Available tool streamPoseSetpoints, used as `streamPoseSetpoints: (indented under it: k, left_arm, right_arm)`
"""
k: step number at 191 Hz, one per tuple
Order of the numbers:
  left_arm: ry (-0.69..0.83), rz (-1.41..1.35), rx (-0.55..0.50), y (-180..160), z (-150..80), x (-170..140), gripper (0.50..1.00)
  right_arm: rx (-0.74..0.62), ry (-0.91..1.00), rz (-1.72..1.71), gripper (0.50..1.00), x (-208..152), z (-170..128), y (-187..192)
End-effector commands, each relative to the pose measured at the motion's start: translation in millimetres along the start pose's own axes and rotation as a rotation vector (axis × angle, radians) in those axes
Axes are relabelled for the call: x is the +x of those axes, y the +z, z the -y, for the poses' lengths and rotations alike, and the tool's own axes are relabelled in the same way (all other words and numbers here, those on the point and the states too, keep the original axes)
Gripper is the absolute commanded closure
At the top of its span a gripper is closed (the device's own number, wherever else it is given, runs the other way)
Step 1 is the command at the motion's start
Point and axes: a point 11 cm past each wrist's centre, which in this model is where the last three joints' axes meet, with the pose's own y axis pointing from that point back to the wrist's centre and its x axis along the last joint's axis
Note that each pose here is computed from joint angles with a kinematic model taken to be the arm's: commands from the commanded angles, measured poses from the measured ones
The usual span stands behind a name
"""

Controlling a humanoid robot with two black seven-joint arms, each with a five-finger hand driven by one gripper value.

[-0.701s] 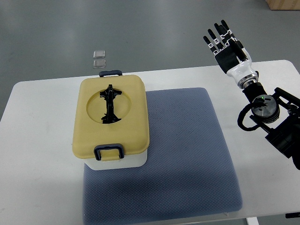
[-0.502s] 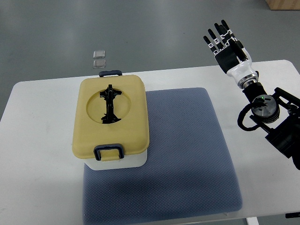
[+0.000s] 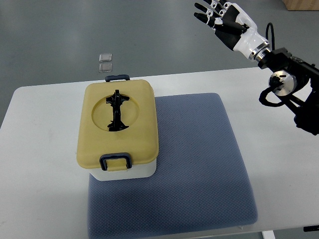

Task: Open white storage box with right hand
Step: 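Swing the right hand over the table toward the yellow lid, then lower the right hand onto the black lid handle and close fingers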

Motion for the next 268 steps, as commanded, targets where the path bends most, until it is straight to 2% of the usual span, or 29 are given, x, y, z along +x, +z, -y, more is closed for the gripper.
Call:
streamPoseSetpoints:
  k: [1, 33, 58, 102, 151, 268]
  left_arm:
    - [0.0, -0.004, -0.001, 0.2, 0.0, 0.1, 0.5]
    - [0.0, -0.004, -0.001, 0.2, 0.0, 0.1, 0.5]
    - [0.0, -0.004, -0.001, 0.2, 0.0, 0.1, 0.5]
    - [0.0, -0.004, -0.001, 0.2, 0.0, 0.1, 0.5]
    - [0.0, -0.004, -0.001, 0.2, 0.0, 0.1, 0.5]
    - [-0.001, -0.003, 0.001, 0.0, 0.0, -0.4, 0.5]
  right_arm:
    - [-0.103, -0.149, -0.297, 0.556, -11.4, 8.3, -20.3]
    - [-0.19, -0.391, -0.622, 0.556, -42.4, 10.0, -53.2]
    - [-0.161, -0.598, -0.867, 0.558, -79.5, 7.0, -69.1]
    - [-0.079, -0.74, -1.06, 0.558, -107.3, 4.3, -51.9]
    - [-0.016, -0.75, -1.151, 0.558, -124.9, 10.8, -26.3]
    - [0.04, -0.654, -1.138, 0.56, -144.2, 30.2, 36.4]
